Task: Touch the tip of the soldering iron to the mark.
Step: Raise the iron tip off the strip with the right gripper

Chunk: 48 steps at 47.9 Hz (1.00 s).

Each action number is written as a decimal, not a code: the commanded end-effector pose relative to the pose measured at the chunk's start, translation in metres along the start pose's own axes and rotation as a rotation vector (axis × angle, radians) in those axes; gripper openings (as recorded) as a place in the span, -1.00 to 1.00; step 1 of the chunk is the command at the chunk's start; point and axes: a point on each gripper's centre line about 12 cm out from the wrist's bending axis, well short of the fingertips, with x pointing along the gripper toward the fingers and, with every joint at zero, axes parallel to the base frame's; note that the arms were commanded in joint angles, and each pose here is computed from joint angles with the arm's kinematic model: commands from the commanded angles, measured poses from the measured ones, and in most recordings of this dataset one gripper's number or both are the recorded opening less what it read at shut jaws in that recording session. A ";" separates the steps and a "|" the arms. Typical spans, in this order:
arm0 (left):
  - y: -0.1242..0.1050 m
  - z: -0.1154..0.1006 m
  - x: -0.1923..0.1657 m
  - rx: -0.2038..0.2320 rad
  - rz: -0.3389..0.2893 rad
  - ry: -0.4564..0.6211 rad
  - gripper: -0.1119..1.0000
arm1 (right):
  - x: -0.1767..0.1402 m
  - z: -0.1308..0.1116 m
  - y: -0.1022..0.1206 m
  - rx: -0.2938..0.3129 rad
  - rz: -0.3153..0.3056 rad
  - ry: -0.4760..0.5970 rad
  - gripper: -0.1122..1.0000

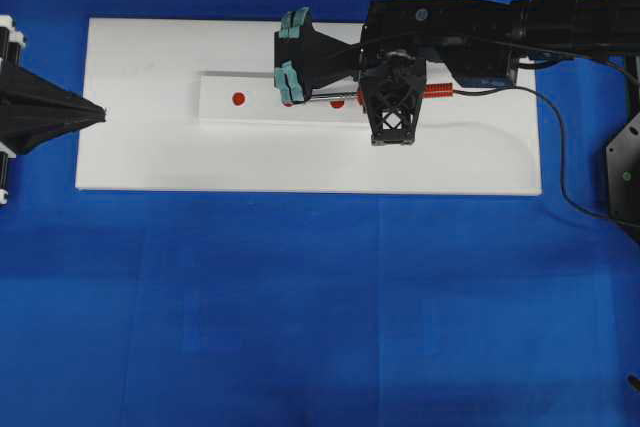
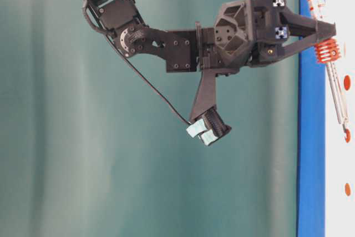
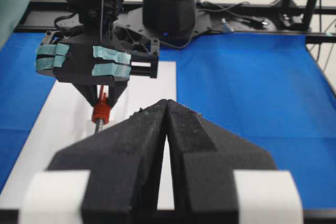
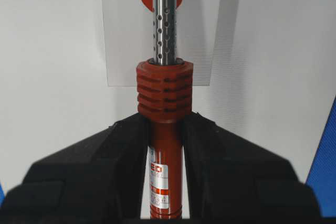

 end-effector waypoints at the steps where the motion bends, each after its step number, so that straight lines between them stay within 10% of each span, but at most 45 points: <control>1: 0.000 0.004 0.001 0.001 -0.002 -0.011 -0.80 | -0.019 0.006 -0.001 0.002 -0.003 -0.043 -0.68; 26: 0.000 0.005 0.001 0.001 -0.002 -0.017 -0.80 | -0.131 0.003 -0.017 -0.005 -0.114 -0.171 -0.68; 48: 0.000 0.005 0.001 0.001 -0.002 -0.014 -0.80 | -0.132 0.000 -0.018 -0.006 -0.117 -0.151 -0.68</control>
